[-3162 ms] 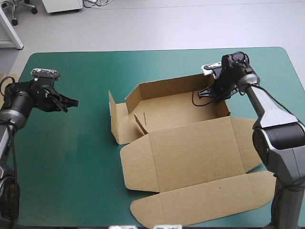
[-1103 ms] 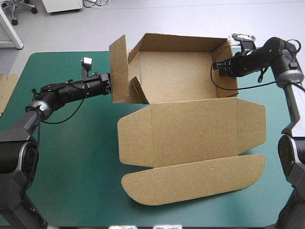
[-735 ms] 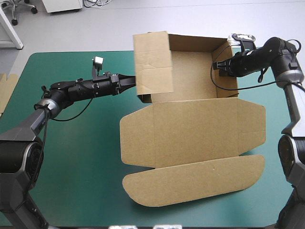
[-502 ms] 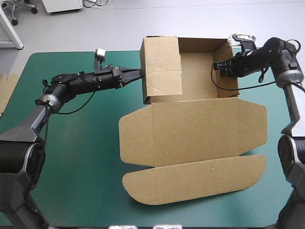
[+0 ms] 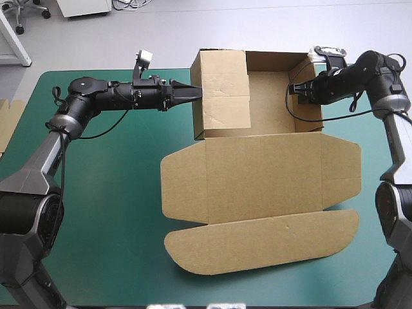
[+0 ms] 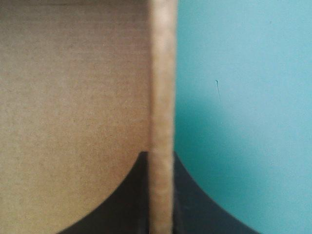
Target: Fold the box
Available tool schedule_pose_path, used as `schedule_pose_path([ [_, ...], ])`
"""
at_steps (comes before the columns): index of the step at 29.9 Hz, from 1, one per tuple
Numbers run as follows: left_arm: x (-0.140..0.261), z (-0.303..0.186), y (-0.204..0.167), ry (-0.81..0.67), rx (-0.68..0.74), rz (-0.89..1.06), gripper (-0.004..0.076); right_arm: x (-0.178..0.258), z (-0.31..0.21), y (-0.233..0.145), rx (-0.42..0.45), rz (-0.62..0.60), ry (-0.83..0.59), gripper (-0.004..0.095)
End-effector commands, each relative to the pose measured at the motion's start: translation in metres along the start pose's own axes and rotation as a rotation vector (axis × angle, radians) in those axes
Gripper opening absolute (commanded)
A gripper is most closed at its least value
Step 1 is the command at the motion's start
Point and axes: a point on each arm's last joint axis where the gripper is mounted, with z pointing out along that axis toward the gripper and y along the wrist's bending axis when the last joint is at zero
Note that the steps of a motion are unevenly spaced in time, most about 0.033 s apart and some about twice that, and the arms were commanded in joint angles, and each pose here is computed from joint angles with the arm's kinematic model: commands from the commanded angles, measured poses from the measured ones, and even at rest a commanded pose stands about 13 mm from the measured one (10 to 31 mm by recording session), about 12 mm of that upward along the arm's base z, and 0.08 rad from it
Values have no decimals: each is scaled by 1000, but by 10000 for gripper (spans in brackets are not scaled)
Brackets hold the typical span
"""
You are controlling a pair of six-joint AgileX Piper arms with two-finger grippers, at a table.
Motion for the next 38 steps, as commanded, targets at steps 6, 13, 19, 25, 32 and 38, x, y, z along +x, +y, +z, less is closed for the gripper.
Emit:
schedule_pose_path([
  [6, -20, -6, -51, -46, 28, 86, 454, -12, -34, 14, -36, 35, -127, -13],
  [13, -21, 3, -62, 33, -105, 164, 454, -12, -34, 15, -46, 53, -127, -13],
  [19, -30, 3, -75, 25, -230, 225, 454, -13, -32, 22, -53, 58, -128, -12],
  [25, -36, 10, -86, 8, -315, 255, 454, -12, -28, 33, -51, 53, -114, -7],
  [32, -39, 9, -90, 11, -428, 292, 440, -11, -22, 48, -32, 37, -108, -7],
  [38, -34, 12, -84, 57, -532, 303, 440, -14, -24, 61, -4, 1, -125, 2],
])
